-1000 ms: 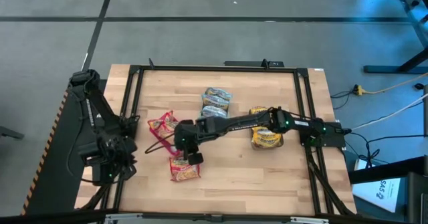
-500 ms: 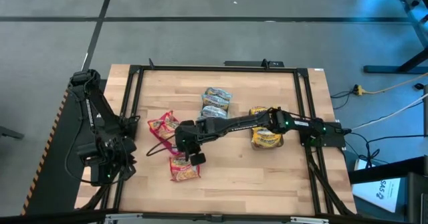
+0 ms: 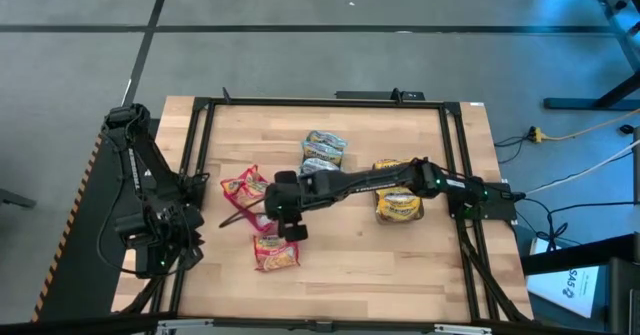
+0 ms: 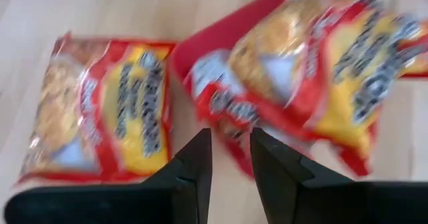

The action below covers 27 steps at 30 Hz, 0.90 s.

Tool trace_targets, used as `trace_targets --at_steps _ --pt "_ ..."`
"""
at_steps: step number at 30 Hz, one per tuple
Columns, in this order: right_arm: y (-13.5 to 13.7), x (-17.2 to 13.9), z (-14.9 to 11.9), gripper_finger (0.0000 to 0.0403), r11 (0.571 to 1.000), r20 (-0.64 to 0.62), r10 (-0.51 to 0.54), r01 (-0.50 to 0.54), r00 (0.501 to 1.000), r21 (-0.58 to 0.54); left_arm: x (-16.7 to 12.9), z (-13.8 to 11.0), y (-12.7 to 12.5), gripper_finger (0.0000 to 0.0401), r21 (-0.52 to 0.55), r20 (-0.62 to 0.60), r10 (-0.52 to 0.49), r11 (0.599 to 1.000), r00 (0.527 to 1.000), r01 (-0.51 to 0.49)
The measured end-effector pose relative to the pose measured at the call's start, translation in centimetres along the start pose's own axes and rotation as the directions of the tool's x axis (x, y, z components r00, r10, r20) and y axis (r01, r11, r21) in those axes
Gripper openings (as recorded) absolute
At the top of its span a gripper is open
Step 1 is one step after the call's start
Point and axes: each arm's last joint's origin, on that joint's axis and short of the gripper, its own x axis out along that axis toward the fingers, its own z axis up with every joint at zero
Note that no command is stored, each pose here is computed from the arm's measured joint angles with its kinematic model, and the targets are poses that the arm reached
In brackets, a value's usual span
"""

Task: Sort Maruchan noodles
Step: Adjust the red noodle packs in the red bin

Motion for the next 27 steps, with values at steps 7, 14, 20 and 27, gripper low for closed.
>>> trace_targets --at_steps 7,14,20,27 --pt "0.3 1.3 -1.3 0.0101 1.000 -0.091 0.014 -0.015 0.996 -0.008 0.0 0.0 0.0 0.0095 0.000 0.000 0.000 1.000 1.000 0.000" --pt "0.2 1.7 -1.2 0.0102 0.998 -0.071 0.001 -0.005 0.997 -0.055 0.0 0.0 0.0 0.0095 -0.006 -0.001 -0.001 1.000 1.000 0.001" --pt "0.4 2.6 -1.3 0.0102 0.998 -0.068 0.012 -0.016 0.998 -0.062 0.0 0.0 0.0 0.0095 -0.006 -0.002 -0.003 1.000 1.000 0.003" --pt "0.5 4.1 -1.8 0.0102 0.996 -0.085 0.013 -0.020 0.996 -0.087 0.0 0.0 0.0 0.0095 -0.007 -0.003 -0.004 1.000 1.000 0.004"
